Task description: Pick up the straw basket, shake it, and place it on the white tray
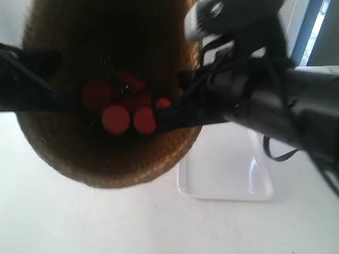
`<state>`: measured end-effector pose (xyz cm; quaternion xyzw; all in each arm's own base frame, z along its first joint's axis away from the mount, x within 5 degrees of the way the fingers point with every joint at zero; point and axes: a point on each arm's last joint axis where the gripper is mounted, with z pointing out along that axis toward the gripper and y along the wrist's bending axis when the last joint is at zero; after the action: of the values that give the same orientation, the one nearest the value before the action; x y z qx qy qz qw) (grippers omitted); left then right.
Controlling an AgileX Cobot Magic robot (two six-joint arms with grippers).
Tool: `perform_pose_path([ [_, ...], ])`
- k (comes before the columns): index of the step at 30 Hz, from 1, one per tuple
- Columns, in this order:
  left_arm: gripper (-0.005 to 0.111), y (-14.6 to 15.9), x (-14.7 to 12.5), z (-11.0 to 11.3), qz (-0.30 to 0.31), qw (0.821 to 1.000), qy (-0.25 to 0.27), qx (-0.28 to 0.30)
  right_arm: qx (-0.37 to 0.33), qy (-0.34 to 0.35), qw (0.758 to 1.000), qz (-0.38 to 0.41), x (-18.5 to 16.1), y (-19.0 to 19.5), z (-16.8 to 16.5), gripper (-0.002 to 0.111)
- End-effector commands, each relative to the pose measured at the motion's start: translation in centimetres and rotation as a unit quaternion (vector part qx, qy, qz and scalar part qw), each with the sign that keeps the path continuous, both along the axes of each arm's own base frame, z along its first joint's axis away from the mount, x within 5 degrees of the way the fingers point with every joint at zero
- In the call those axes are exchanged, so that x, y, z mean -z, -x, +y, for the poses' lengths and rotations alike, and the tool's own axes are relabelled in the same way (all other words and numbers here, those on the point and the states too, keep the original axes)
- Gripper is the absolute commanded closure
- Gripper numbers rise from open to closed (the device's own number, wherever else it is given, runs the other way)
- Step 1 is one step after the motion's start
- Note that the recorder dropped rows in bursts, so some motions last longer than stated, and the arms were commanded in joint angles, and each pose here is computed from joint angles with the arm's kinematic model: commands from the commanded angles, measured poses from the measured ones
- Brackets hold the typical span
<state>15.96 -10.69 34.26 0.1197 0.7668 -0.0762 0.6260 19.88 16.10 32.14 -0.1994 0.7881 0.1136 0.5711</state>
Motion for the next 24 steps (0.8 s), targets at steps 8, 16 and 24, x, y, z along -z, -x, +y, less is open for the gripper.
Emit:
perform_pose_path([
  [8,0.107,0.4,0.8,-1.7,0.021,0.998,-0.009,0.056,-0.011,0.03,0.999,0.007,1.5,0.2,0.1,0.108],
  [16,0.107,0.3,-0.1,-1.2,-0.009,0.999,-0.03,0.036,0.032,0.045,0.998,-0.022,0.8,0.7,-1.3,0.108],
  [24,0.107,0.3,-0.5,-1.0,-0.009,0.999,-0.022,0.024,-0.041,0.037,0.996,-0.069,-1.1,2.2,-0.6,0.108],
])
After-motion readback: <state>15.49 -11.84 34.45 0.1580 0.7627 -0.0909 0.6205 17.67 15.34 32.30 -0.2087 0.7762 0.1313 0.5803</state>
